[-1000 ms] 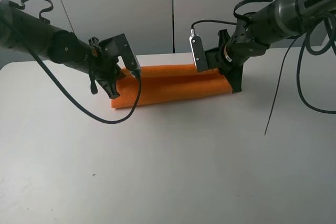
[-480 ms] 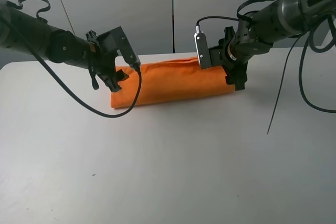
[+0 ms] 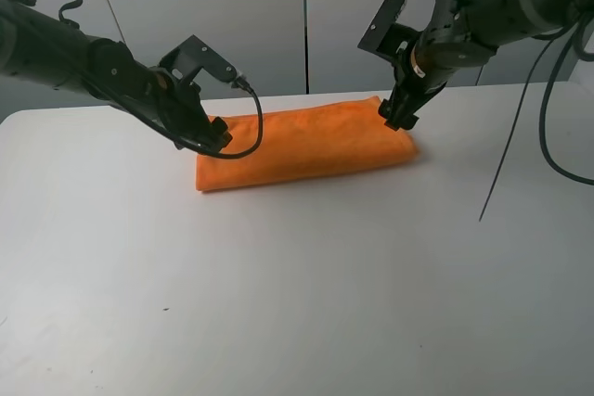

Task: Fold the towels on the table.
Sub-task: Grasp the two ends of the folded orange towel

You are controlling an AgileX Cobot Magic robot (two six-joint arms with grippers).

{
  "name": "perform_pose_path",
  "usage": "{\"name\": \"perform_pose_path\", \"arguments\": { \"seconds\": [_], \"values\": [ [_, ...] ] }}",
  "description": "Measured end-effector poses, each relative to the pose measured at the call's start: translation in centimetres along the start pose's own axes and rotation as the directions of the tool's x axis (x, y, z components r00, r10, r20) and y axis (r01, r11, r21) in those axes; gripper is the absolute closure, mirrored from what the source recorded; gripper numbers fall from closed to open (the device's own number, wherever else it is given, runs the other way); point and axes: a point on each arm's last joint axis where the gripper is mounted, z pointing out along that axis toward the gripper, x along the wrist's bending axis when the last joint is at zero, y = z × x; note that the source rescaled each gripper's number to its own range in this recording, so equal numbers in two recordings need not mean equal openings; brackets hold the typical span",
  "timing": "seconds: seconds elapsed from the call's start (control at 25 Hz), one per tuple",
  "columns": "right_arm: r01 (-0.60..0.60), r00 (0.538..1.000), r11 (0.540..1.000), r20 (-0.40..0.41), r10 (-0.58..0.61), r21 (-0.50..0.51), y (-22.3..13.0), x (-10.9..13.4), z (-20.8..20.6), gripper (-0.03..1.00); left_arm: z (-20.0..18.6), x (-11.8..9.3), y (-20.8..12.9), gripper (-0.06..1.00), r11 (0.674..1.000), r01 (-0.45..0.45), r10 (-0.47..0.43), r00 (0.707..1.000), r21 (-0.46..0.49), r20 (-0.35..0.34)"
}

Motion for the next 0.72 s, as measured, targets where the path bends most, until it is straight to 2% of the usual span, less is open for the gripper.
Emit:
{"name": "perform_pose_path", "arguments": {
  "seconds": [0.12, 0.16, 0.24, 0.28, 0.44, 0.6, 0.72],
  "values": [
    [-0.21, 0.975, 0.976, -0.063, 0.213, 0.056, 0.3, -2.0, -0.4, -0.03, -0.3, 1.5, 0.0, -0.05, 0.98, 0.187, -0.187, 0.982, 0.064, -0.009],
    [-0.277, 0.953, 0.958, -0.103, 0.284, 0.078, 0.5, -2.6, -0.5, -0.03, -0.5, 2.0, 0.0, -0.05, 0.97, 0.226, -0.225, 0.974, 0.085, -0.015],
    [-0.323, 0.92, 0.937, -0.187, 0.343, 0.13, 0.3, -4.0, -0.6, -0.03, -0.8, 3.2, 0.1, -0.05, 0.947, 0.303, -0.301, 0.953, 0.111, -0.035],
    [-0.377, 0.878, 0.911, -0.251, 0.409, 0.165, 0.2, -4.5, -0.3, -0.03, -0.9, 3.7, 0.1, -0.05, 0.931, 0.343, -0.341, 0.939, 0.126, -0.041],
    [-0.449, 0.754, 0.849, -0.392, 0.527, 0.278, -0.3, -5.7, 1.0, -0.03, 0.0, 5.0, -0.4, -0.05, 0.861, 0.471, -0.472, 0.881, 0.193, -0.043],
    [-0.446, 0.683, 0.809, -0.439, 0.584, 0.382, -1.1, -5.0, 3.2, -0.03, 1.9, 5.1, -0.9, -0.05, 0.813, 0.526, -0.535, 0.844, 0.249, -0.033],
    [-0.456, 0.643, 0.787, -0.459, 0.614, 0.415, -1.2, -4.3, 4.2, -0.03, 3.0, 4.9, -1.0, -0.05, 0.785, 0.554, -0.571, 0.82, 0.277, -0.022]
  ]
}}
